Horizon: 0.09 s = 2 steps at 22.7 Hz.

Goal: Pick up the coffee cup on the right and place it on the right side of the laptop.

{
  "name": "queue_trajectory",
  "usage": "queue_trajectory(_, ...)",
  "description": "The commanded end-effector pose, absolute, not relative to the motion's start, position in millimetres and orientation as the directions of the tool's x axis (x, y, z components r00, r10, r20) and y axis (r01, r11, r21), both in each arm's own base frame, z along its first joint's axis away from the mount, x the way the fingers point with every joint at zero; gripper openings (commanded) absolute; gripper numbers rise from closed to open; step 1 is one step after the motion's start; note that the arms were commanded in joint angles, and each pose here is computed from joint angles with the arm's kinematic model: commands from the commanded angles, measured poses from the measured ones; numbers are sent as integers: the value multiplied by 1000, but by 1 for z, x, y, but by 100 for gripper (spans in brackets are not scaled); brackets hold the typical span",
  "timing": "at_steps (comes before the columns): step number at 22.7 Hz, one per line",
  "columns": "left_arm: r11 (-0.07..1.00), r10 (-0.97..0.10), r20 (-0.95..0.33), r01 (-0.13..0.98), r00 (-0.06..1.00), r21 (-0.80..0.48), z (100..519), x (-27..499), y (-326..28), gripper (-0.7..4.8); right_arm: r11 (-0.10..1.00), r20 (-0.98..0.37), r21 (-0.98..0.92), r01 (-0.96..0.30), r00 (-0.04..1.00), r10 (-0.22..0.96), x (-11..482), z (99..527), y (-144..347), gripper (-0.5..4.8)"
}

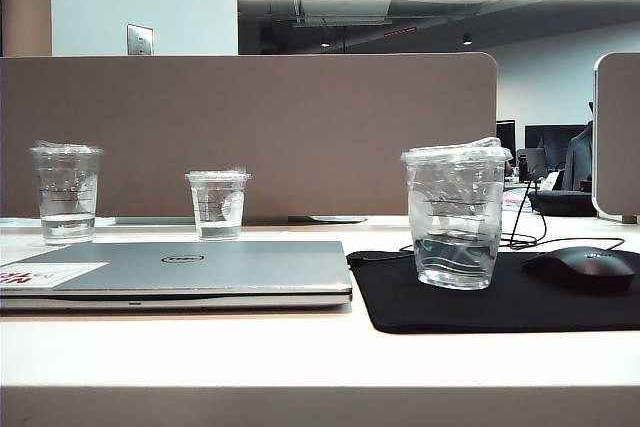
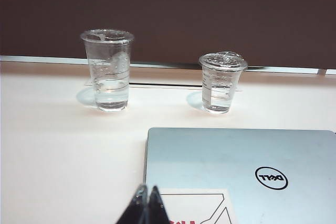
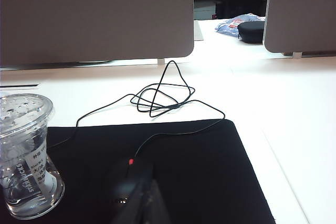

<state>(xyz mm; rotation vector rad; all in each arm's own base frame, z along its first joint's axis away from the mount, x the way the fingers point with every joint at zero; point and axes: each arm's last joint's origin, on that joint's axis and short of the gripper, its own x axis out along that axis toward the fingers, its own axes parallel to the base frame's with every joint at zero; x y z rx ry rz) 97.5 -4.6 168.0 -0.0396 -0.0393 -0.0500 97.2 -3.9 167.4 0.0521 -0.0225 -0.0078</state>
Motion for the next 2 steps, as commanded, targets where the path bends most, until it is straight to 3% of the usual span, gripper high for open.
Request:
queue_trajectory(1,998,-45,48,47,998,-41,170,97,-4,-5,999,34,54,6,999,-8,97,167,-4,-1)
queue_trajectory(2,998,-45,48,47,998,-41,170,97,-4,-5,999,34,54,6,999,-8,97,167,-4,0)
